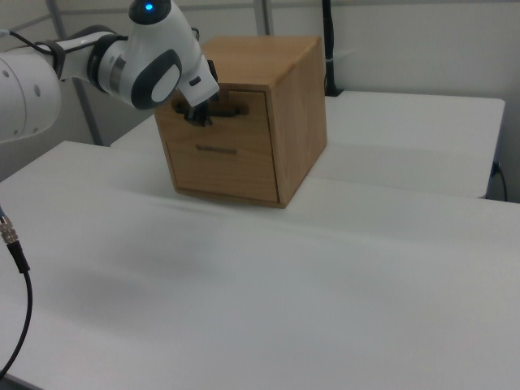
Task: Open the drawer by sliding it
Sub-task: 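Lower the gripper onto the black drawer handle and close it, then pull the handle outward, sliding the drawer out of the cabinet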
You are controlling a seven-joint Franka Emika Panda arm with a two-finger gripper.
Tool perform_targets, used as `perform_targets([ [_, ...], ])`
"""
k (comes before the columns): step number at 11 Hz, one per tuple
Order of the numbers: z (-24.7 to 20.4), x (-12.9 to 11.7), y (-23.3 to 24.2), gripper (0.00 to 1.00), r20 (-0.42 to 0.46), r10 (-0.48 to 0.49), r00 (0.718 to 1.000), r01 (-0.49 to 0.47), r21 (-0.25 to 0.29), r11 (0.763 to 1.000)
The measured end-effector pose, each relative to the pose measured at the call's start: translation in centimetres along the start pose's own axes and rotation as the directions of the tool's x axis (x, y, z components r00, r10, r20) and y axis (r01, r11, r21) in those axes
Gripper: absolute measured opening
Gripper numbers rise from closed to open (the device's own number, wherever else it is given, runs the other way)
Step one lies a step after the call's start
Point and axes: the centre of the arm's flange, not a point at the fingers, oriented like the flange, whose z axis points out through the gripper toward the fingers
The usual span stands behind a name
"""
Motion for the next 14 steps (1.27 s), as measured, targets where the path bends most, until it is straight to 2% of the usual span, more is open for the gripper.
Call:
perform_targets([
  [5,2.2,-0.6,-0.4,0.52,0.009,0.008,1.000,-0.009,0.026,1.000],
  [8,2.9,-1.2,-0.3,0.29,0.009,-0.009,1.000,0.009,0.021,1.000],
  [9,3.0,-1.3,-0.3,0.15,0.006,-0.009,1.000,0.009,0.019,1.000],
  [14,2.7,-1.2,-0.2,0.15,0.006,-0.003,1.000,0.003,0.003,1.000],
])
